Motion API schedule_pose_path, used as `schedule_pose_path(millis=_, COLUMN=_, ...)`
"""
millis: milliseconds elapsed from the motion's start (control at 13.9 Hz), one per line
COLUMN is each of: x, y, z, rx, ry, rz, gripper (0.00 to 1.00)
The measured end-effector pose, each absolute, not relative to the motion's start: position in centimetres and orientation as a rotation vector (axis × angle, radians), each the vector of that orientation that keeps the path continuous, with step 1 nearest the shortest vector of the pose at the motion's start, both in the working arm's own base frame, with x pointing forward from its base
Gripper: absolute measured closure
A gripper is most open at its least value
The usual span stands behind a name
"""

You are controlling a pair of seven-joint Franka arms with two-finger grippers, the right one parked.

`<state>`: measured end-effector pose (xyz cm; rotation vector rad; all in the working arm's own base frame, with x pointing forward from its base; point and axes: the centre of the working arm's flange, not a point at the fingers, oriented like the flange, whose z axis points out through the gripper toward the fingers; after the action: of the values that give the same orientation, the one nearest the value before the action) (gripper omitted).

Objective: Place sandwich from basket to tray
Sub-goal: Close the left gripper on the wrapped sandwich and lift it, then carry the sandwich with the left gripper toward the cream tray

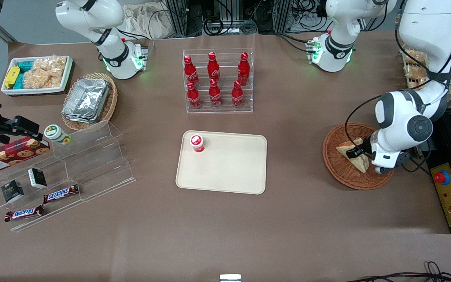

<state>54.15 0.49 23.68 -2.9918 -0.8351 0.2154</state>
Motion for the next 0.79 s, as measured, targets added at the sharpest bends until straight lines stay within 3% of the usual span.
schedule_pose_path(millis=432, x=55.6, y=0.1, z=25.2, rx=-2.975, ry=-0.943, rz=0.141, gripper=0.66)
schedule_pose_path(millis=577, x=57.3, y=-1.0, z=28.0, rx=-3.005, ry=-0.933, rz=0.051, gripper=0.79)
schedule_pose_path(millis=793, x=59.4, y=-4.4, z=36.1, rx=-3.049, ry=-0.856, rz=0.003, gripper=0.84)
